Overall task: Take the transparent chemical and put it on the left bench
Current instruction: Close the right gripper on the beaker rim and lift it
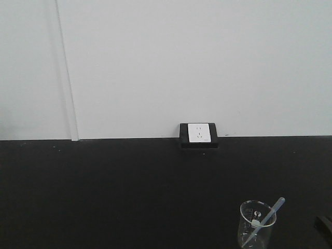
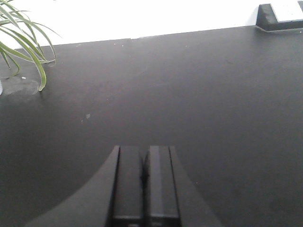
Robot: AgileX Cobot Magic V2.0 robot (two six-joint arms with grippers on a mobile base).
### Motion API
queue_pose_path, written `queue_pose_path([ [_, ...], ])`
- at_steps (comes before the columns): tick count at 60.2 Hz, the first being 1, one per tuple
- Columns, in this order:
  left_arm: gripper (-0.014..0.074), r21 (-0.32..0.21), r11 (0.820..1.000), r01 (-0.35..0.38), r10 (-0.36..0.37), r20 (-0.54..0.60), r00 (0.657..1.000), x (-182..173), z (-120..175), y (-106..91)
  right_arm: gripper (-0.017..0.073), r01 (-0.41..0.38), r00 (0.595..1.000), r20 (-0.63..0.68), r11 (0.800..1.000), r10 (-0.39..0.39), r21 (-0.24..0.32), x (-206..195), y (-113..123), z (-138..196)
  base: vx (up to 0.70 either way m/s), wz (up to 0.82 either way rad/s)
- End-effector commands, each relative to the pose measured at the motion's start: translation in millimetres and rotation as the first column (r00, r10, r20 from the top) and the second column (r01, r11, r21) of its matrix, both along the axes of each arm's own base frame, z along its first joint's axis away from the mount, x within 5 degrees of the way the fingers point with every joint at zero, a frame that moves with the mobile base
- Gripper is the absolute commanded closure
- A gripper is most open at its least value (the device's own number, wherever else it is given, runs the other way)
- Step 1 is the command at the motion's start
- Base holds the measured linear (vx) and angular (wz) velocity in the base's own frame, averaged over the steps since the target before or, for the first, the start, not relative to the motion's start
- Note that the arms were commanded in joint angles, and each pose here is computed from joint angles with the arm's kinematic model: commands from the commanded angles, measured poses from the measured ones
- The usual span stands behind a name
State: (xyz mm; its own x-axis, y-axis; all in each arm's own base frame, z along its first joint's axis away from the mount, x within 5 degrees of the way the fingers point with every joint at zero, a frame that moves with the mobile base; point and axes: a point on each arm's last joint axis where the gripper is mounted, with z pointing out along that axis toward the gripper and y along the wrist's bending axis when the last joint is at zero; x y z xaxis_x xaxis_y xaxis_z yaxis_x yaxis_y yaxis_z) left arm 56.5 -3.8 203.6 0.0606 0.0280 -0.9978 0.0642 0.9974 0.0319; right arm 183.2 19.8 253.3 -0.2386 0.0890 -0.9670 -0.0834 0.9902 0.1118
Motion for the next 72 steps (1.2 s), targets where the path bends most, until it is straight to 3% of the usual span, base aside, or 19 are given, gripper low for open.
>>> queue_pose_path([
  [1, 0.0597, -0.014, 1.000, 0.001, 0.000, 0.080, 0.997, -1.5, 2.7, 0.2, 0.0558, 0.012, 0.983, 0.182, 0.999, -0.018, 0.037, 18.3, 0.0, 17.6, 0.00, 0.00],
  [15, 0.0597, -0.014, 1.000, 0.001, 0.000, 0.080, 0.997, -1.5, 2.7, 0.2, 0.0545, 0.103, 0.989, 0.092, 0.988, -0.113, 0.115, 44.8, -4.4, -12.6, 0.00, 0.00],
  [25, 0.0597, -0.014, 1.000, 0.001, 0.000, 0.080, 0.997, -1.5, 2.7, 0.2, 0.0490, 0.116, 0.990, 0.061, 0.987, -0.123, 0.109, 66.6, -3.2, -25.4, 0.00, 0.00],
  [38, 0.0597, -0.014, 1.000, 0.001, 0.000, 0.080, 0.997, -1.5, 2.7, 0.2, 0.0300, 0.128, 0.991, 0.026, 0.983, -0.132, 0.129, 100.5, -0.2, -33.0, 0.00, 0.00],
  [48, 0.0597, -0.014, 1.000, 0.001, 0.000, 0.080, 0.997, -1.5, 2.7, 0.2, 0.0102, 0.177, 0.984, 0.004, 0.970, -0.180, 0.168, 119.9, -1.7, -37.5, 0.00, 0.00],
  [55, 0.0597, -0.014, 1.000, 0.001, 0.000, 0.080, 0.997, -1.5, 2.7, 0.2, 0.0019, 0.194, 0.980, -0.006, 0.964, -0.197, 0.182, 133.5, -1.6, -40.9, 0.00, 0.00],
  [72, 0.0597, -0.014, 1.000, 0.001, 0.000, 0.080, 0.997, -1.5, 2.7, 0.2, 0.0030, 0.214, 0.977, -0.041, 0.946, -0.210, 0.243, 157.6, 0.9, -52.8, 0.00, 0.00],
])
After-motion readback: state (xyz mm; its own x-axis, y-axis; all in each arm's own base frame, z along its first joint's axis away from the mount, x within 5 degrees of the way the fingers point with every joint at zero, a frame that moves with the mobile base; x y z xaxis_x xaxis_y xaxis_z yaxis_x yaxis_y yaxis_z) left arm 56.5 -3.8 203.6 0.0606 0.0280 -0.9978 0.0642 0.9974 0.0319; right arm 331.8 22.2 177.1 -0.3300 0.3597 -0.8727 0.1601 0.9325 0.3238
